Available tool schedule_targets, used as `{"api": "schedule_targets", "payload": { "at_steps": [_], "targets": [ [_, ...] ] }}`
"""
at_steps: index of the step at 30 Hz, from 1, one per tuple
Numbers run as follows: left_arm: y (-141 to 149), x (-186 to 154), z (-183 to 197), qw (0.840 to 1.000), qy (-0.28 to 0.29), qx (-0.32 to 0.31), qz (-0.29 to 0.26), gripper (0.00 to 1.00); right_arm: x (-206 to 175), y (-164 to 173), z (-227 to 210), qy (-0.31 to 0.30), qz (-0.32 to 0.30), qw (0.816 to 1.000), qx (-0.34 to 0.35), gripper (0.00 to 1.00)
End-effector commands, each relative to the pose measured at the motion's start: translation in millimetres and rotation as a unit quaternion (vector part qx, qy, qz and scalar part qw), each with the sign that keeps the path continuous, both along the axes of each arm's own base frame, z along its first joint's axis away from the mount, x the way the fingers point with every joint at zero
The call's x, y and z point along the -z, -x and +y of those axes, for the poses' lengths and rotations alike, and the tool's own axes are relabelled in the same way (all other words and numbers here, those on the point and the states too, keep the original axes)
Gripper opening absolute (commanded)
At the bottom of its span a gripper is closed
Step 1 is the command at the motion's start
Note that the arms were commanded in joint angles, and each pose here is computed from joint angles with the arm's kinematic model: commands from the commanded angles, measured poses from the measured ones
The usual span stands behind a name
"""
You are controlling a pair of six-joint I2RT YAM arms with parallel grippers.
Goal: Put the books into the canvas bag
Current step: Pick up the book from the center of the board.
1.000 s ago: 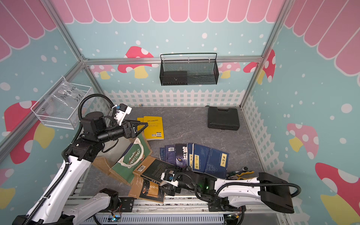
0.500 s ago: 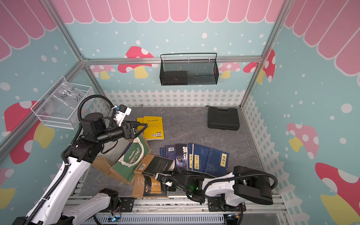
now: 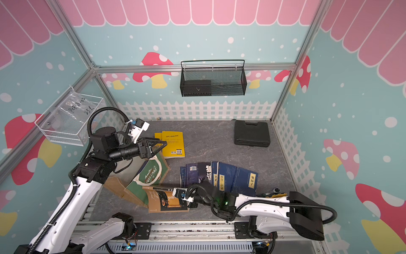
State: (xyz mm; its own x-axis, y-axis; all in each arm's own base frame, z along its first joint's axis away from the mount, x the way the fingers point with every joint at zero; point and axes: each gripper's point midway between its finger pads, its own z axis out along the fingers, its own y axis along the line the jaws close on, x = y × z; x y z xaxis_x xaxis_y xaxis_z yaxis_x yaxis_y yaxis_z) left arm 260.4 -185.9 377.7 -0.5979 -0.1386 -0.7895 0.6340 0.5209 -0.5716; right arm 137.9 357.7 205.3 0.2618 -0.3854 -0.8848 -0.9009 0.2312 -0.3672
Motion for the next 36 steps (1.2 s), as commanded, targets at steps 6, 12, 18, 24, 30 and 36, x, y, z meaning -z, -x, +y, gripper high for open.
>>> {"api": "schedule_targets", "payload": {
  "at_steps": [6,12,18,24,30,36],
  "targets": [
    [69,-16,-38,0.981,-0.052,0.182,-0.035,0.99,-101,-9,-24,-0.060,0.040,0.996,-0.054,0.00],
    [76,27,-49,0.962,-0.190,0.195,-0.021,0.99,-133,-22,-38,-0.055,0.111,0.990,-0.067,0.00],
    [65,64,-47,0.934,-0.311,0.177,-0.012,0.99,-154,-11,-47,-0.053,0.124,0.985,-0.104,0.00],
    [64,76,-55,0.920,-0.345,0.186,-0.012,0.64,-175,-17,-55,-0.070,0.117,0.987,-0.087,0.00],
    [71,74,-60,0.919,-0.335,0.207,-0.011,0.00,-177,-37,-62,-0.078,0.117,0.989,-0.050,0.05],
    [71,30,-55,0.957,-0.225,0.163,-0.086,0.00,-146,-34,-63,-0.074,0.134,0.986,-0.068,0.60]
  ]
}}
